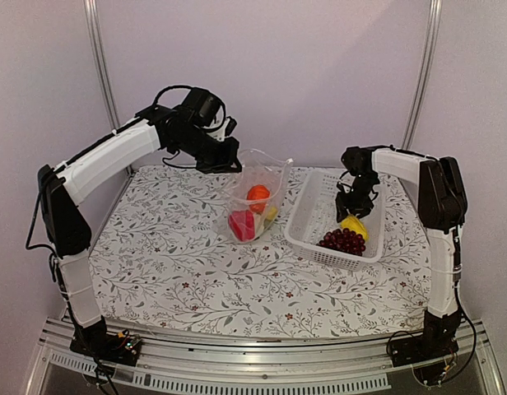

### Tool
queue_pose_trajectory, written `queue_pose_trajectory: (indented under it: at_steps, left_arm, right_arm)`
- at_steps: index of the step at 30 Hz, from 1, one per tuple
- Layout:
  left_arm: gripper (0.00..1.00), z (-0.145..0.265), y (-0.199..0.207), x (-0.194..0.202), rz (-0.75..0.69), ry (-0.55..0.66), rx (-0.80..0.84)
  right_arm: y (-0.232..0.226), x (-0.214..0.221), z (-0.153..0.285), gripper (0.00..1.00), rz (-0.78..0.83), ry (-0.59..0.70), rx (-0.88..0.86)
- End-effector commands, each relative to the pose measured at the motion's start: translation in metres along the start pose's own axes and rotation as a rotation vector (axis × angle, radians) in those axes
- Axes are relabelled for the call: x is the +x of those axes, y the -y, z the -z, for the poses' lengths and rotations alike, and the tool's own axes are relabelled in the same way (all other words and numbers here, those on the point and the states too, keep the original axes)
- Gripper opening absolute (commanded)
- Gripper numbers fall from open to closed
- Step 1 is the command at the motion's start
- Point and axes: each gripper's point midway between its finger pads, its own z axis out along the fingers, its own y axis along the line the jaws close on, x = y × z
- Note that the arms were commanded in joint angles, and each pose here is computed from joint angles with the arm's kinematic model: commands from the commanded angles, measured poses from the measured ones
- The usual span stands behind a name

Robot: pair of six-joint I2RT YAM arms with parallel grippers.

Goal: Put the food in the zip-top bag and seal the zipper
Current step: Pick up the fake fruit from the bin, then place the fake fruit in the zipper food storage bag.

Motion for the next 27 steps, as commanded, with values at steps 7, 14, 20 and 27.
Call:
queue_pose_trajectory:
  at_steps: [7,14,20,27]
  left_arm:
    - [0.00,0.002,-0.006,-0.006,0.006,0.034,0.001]
    - [0.00,-0.002,-0.002,-0.010,0.009,0.039,0.016]
    - [0.00,-0.003,-0.002,-0.013,0.015,0.043,0.017]
    - [0.00,-0.007,0.001,-0.016,0.022,0.042,0.029]
  right_arm:
    - [-0.014,-0.034,0.071,0.38,-0.012,0.215,-0.047]
    - [-0.058,-0.057,0.145,0.34,0.012,0.418,-0.265]
    - [-0.121,-0.051,0.215,0.32,0.149,0.597,-0.470]
    - [-0.181,-0.042,0.295,0.27,0.231,0.800,-0.750]
